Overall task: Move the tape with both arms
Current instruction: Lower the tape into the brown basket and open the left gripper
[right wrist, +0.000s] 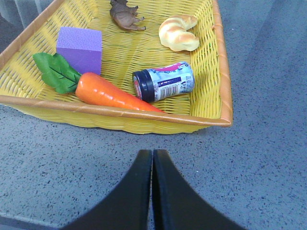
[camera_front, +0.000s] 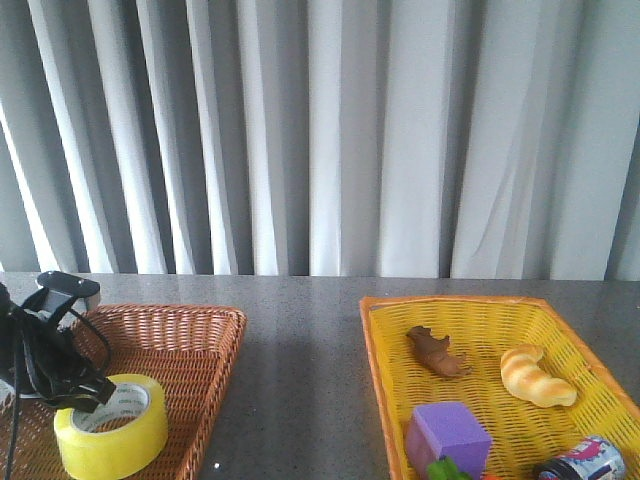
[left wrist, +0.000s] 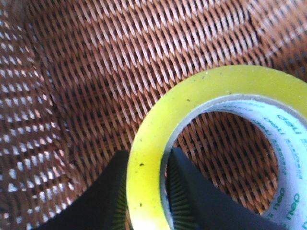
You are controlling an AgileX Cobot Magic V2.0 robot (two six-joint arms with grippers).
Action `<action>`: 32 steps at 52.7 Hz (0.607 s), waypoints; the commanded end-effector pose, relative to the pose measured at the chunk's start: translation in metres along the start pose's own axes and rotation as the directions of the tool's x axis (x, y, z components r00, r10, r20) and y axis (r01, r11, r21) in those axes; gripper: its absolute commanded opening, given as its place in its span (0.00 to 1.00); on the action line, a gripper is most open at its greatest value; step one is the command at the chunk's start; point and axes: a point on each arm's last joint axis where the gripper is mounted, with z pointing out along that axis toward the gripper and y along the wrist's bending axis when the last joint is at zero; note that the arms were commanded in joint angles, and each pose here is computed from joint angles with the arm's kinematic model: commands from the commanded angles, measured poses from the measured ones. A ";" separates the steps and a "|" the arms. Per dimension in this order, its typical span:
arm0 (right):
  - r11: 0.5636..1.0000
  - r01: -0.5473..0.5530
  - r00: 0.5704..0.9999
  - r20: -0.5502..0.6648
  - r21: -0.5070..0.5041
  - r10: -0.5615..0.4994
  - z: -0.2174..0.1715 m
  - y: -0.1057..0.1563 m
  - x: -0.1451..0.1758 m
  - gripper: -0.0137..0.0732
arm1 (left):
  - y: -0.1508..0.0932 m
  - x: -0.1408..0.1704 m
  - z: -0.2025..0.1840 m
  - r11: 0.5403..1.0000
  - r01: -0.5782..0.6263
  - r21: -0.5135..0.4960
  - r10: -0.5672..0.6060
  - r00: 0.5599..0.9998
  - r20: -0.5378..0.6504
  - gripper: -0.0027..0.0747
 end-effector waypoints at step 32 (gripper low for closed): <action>1.000 0.006 0.997 0.077 -0.008 -0.005 -0.003 0.001 -0.012 0.15 | -0.004 -0.011 -0.026 0.999 0.052 0.001 -0.052 0.994 0.091 0.61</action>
